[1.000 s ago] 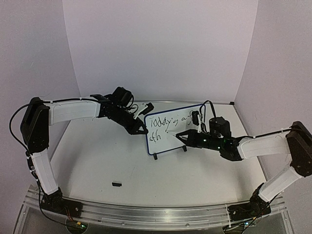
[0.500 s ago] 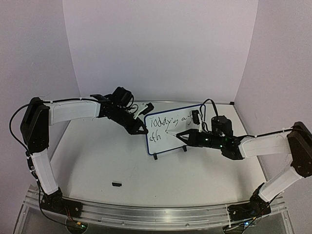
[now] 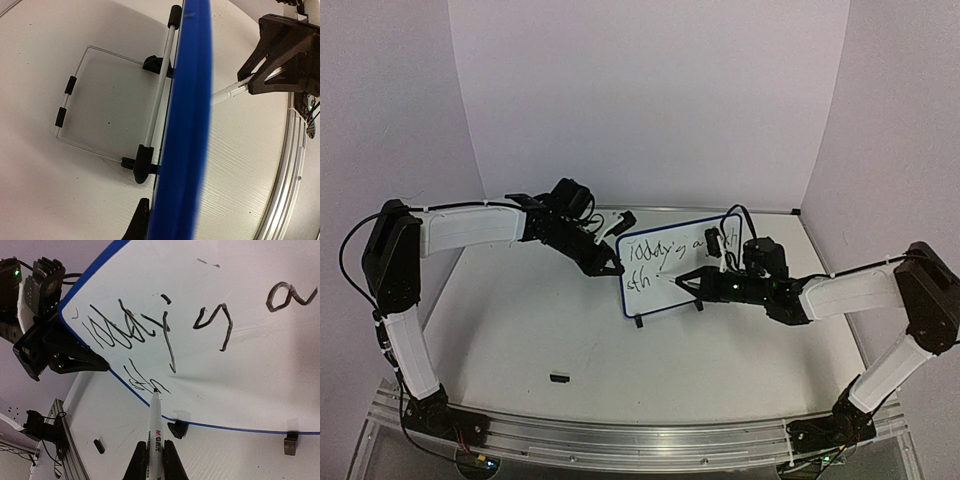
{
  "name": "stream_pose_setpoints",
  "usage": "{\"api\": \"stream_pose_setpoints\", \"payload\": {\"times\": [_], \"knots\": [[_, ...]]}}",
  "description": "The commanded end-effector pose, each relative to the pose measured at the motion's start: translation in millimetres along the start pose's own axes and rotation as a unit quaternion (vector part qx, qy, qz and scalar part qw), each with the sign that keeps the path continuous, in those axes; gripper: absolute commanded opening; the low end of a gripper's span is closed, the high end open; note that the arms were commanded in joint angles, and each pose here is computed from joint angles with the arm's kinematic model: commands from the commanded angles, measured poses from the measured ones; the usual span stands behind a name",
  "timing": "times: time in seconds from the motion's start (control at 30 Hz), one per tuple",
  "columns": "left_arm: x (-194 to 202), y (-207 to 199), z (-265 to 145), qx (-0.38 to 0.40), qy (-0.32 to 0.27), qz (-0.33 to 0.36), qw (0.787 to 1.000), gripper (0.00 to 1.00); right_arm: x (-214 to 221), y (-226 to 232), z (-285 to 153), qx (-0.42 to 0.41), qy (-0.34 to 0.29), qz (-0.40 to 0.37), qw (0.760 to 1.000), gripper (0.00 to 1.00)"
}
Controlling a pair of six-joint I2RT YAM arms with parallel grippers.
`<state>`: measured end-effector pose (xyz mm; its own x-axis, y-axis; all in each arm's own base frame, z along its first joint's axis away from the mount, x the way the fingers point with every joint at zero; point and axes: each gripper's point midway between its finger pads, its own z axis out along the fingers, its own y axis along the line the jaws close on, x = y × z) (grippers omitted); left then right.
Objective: Write a sentence on the whiteboard
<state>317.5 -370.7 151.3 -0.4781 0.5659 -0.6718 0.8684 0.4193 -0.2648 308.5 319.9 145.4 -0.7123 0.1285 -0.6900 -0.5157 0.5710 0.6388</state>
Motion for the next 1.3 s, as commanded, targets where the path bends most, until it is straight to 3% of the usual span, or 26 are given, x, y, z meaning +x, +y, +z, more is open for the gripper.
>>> {"api": "stream_pose_setpoints", "payload": {"times": [0.0, 0.77, 1.27], "knots": [[-1.3, -9.0, 1.2, 0.008, 0.01, 0.008, 1.0, 0.0, -15.1, 12.7, 8.2, -0.014, -0.018, -0.018, 1.0, 0.0], [-2.0, -9.3, 0.3, 0.007, 0.009, 0.01, 1.0, 0.0, -16.4, 0.3, 22.5, 0.006, -0.02, -0.015, 1.0, 0.0], [-1.9, -8.6, 1.1, 0.007, 0.01, 0.01, 1.0, 0.0, 7.6, -18.6, 22.6, 0.034, 0.009, -0.007, 0.999, 0.0]]}}
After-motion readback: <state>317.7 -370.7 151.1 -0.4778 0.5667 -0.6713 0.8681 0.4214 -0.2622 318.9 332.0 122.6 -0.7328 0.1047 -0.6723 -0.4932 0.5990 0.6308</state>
